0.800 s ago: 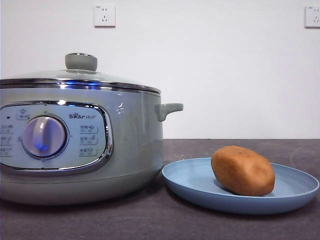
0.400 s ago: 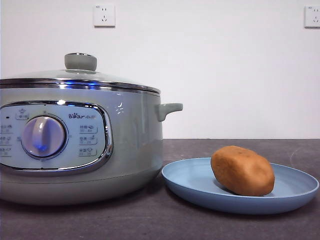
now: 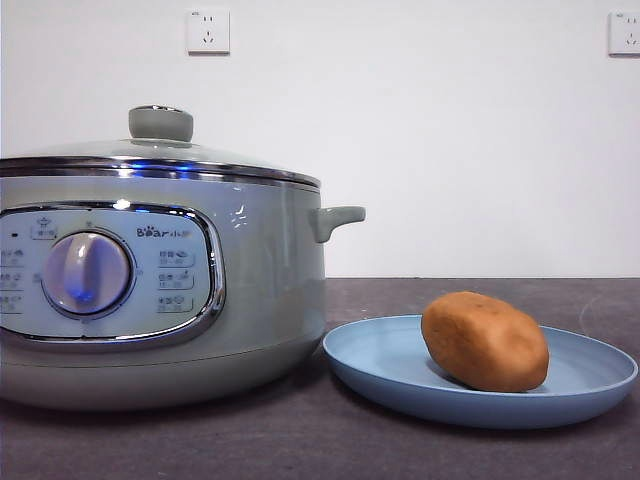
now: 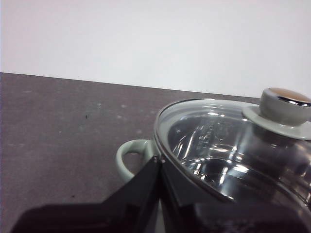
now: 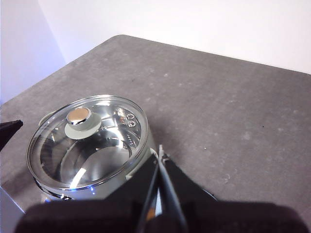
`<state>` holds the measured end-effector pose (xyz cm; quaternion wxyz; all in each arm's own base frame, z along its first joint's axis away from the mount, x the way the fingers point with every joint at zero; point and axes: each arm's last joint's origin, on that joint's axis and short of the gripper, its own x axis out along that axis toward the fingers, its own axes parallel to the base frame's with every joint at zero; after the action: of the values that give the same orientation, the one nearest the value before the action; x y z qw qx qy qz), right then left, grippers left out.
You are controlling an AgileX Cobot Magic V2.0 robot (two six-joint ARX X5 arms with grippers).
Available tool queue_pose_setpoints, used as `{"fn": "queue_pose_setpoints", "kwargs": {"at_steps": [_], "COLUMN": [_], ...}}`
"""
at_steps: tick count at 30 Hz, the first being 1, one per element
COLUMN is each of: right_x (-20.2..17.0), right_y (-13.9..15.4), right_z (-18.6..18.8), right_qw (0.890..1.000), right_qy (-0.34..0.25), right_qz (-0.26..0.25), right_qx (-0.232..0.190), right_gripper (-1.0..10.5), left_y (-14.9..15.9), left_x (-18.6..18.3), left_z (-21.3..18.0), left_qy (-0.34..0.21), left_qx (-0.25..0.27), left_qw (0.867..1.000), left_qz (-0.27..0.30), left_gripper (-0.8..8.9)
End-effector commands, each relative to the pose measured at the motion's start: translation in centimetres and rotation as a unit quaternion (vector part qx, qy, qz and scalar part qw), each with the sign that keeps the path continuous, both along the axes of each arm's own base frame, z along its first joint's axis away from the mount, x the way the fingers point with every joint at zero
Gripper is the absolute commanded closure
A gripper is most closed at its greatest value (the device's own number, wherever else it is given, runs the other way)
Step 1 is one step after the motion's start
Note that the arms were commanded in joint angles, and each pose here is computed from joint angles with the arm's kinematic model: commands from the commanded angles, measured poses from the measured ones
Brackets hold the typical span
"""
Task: Take the potato out from the steamer,put the potato on the plate,close the lid
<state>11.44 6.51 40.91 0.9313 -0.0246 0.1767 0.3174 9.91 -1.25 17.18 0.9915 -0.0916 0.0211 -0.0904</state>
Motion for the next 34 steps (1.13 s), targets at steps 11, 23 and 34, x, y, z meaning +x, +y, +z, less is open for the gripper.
{"fn": "queue_pose_setpoints", "kwargs": {"at_steps": [11,23,34], "right_x": [-0.1,-0.1,-0.1], "right_y": [0.0,0.0,0.0], "right_z": [0.1,0.1,0.1], "right_qw": [1.0,1.0,1.0], "right_qy": [-0.003,-0.003,-0.003], "right_qz": [-0.002,-0.002,-0.002], "right_qx": [0.004,0.004,0.004], "right_gripper": [9.5,9.5,9.5], "left_y": [0.3,0.3,0.3], "left_x": [-0.4,-0.4,-0.4], "left_z": [-2.0,-2.5,-2.5], "left_qy": [0.068,0.08,0.078], "left_qx": [0.011,0.014,0.014], "left_qw": [0.997,0.996,0.996], "left_qz": [0.044,0.043,0.043], "left_gripper": [8.17,8.17,8.17]}}
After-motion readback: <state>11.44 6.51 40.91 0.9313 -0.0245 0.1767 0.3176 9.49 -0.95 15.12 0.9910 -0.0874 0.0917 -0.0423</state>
